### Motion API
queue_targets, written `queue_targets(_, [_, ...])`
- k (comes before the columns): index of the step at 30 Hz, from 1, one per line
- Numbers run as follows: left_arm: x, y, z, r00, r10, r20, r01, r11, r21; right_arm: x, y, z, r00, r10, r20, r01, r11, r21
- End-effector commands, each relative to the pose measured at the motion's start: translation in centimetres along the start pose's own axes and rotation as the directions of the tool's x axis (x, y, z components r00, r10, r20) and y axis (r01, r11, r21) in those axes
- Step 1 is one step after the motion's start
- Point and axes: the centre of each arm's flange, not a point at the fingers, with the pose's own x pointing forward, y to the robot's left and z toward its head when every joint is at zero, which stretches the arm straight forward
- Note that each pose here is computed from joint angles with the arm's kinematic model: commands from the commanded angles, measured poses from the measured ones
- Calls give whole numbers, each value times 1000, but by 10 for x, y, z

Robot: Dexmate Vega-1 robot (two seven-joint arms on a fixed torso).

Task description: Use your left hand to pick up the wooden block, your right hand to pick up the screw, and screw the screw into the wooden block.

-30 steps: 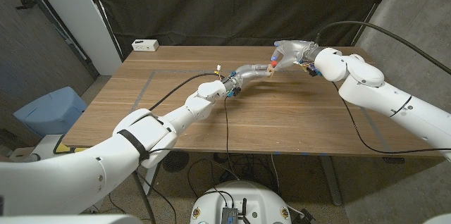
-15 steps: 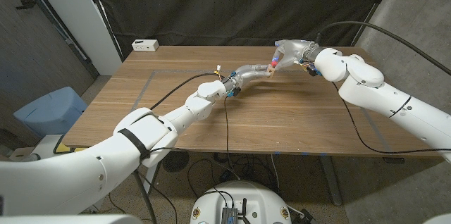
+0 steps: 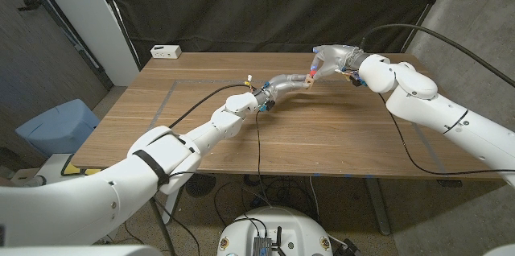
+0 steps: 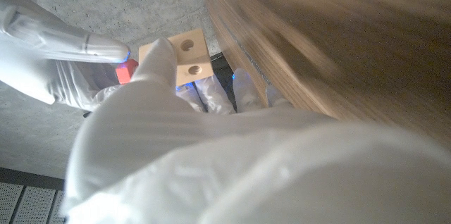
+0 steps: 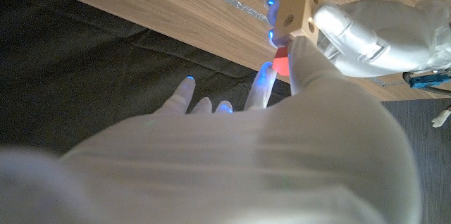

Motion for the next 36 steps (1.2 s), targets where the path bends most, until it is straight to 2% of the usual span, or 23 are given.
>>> queue_targets(1, [0,-1,-1,1000,-4,-6,4,1000,3,0,-4,1,1000,14,0,-14,1000,22])
queue_targets(21, [2,0,-1,1000,-5,-10,5,1000,1,5,-4,3,999,48,0,-48,998,40])
queue_targets(36, [1,0,-3,1000,-7,-15,7,1000,-4,10,-1,3,999,29,-14,-28,998,48])
